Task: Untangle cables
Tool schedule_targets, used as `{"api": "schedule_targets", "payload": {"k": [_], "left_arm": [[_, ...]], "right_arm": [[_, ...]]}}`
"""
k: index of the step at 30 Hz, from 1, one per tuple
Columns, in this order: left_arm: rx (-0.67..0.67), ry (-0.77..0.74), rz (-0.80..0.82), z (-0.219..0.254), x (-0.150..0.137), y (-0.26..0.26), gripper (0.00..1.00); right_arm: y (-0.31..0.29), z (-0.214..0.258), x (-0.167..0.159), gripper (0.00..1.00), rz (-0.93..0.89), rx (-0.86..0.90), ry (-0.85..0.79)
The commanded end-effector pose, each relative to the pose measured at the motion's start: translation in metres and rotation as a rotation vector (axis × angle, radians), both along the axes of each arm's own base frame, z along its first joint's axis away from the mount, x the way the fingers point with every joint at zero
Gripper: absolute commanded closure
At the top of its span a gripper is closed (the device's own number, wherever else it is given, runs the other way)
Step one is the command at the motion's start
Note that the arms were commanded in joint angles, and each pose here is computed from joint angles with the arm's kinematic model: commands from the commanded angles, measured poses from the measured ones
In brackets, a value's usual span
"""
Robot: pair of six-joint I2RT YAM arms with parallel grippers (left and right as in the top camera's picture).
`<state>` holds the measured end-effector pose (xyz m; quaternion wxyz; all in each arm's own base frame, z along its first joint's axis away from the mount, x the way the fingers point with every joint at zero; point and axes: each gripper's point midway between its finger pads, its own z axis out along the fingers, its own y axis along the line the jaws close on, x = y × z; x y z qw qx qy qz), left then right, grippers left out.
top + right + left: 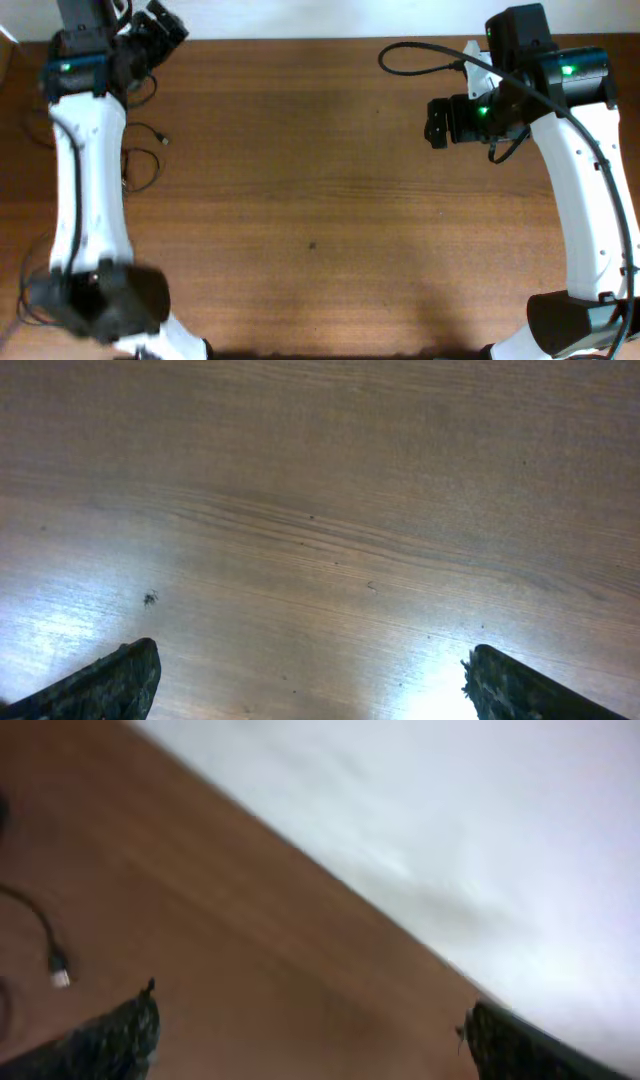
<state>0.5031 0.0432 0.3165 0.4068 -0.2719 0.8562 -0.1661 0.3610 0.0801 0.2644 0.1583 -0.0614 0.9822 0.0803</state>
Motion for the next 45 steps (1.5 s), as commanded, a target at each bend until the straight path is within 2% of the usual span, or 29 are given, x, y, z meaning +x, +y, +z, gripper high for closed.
{"api": "schedule_targets", "payload": {"k": [1, 7, 11, 15, 18, 24, 26, 31, 32, 35, 38, 42, 45], "left_arm": [[0.208, -0.042, -0.043, 0.065, -0.072, -0.005, 0.01], [0.247, 0.010, 0.008, 0.064, -0.171, -0.004, 0.01], [0.237, -0.114, -0.029, 0.029, -0.241, -0.022, 0.01], [0.235, -0.140, -0.032, -0.017, -0.286, -0.028, 0.01], [0.223, -0.042, -0.043, -0.052, -0.313, -0.031, 0.01], [0.187, 0.294, -0.067, -0.110, -0.372, -0.035, 0.02], [0.228, 0.312, -0.012, -0.111, -0.374, -0.023, 0.01], [0.235, 0.292, -0.040, -0.110, -0.377, -0.027, 0.01], [0.241, 0.266, -0.064, -0.107, -0.377, -0.031, 0.01], [0.258, 0.063, -0.103, -0.085, -0.368, -0.039, 0.01], [0.263, -0.049, -0.090, -0.080, -0.372, -0.039, 0.01], [0.264, -0.129, -0.082, -0.092, -0.374, -0.040, 0.01], [0.259, -0.202, -0.084, -0.101, -0.360, -0.042, 0.01]], "right_arm": [[-0.002, -0.002, 0.000, 0.02, -0.004, -0.006, 0.007], [-0.002, -0.002, 0.000, 0.01, -0.004, -0.006, 0.006], [-0.002, -0.002, 0.000, 0.02, -0.004, -0.006, 0.006], [-0.002, -0.002, 0.000, 0.02, -0.005, -0.007, 0.007], [-0.002, -0.002, 0.000, 0.02, -0.004, -0.006, 0.007], [-0.002, -0.002, 0.000, 0.02, -0.004, -0.006, 0.007], [-0.002, -0.002, 0.000, 0.02, -0.005, -0.007, 0.007], [-0.002, -0.002, 0.000, 0.02, -0.004, -0.006, 0.007], [-0.002, -0.002, 0.000, 0.02, -0.004, -0.006, 0.006], [-0.002, -0.002, 0.000, 0.02, -0.004, -0.006, 0.007], [-0.002, -0.002, 0.000, 0.02, -0.004, -0.006, 0.007], [-0.002, -0.002, 0.000, 0.02, -0.004, -0.006, 0.007], [-0.002, -0.002, 0.000, 0.02, -0.004, -0.006, 0.007]]}}
